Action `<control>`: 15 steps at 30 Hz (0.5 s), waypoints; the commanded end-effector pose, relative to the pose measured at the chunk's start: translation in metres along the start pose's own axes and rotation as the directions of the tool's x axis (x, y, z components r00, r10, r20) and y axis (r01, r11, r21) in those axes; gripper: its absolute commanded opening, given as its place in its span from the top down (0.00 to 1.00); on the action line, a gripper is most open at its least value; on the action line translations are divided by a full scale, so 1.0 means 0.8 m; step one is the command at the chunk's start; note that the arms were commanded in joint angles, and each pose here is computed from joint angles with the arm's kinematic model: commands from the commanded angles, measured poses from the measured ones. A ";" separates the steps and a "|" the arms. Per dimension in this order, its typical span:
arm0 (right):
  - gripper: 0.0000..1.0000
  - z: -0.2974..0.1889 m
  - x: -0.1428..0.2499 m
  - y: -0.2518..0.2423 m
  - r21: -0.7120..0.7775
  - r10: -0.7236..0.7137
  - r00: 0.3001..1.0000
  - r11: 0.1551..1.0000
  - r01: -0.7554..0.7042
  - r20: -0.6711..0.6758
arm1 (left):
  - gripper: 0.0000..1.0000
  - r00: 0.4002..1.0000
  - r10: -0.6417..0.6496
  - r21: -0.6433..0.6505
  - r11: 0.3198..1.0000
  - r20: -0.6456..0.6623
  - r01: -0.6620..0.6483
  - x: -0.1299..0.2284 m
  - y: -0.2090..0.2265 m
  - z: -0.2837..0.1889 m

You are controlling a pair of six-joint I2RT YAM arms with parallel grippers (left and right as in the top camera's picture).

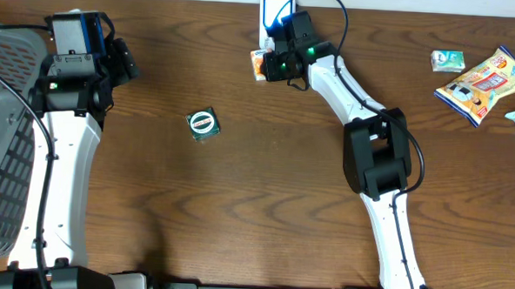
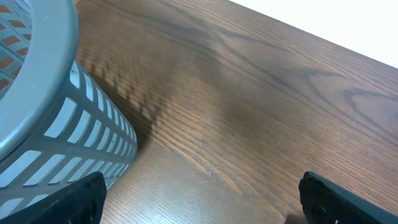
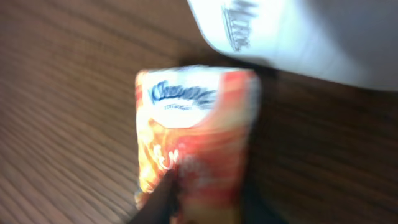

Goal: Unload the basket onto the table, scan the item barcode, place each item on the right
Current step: 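Move the right gripper to the orange Kleenex pack and grasp it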

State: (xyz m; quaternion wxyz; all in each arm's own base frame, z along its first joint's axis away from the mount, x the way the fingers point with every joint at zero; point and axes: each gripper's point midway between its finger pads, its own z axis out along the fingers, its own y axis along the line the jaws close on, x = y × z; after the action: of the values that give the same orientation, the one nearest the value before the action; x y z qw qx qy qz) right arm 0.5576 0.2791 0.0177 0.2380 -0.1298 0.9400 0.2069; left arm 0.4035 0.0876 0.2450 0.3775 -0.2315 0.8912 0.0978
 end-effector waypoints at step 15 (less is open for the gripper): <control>0.99 -0.148 -0.043 0.057 -0.644 0.065 0.998 0.762 -0.062 -0.020 | 0.02 1.000 0.010 -0.012 1.000 0.002 -0.010 -0.003 0.003 0.001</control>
State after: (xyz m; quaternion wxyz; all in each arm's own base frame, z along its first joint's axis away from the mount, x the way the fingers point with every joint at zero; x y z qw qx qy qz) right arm 0.5353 0.2794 0.0506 0.1632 -0.1360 0.8968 0.3882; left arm 0.4035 0.0876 0.2450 0.3775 -0.2315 0.8912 0.0978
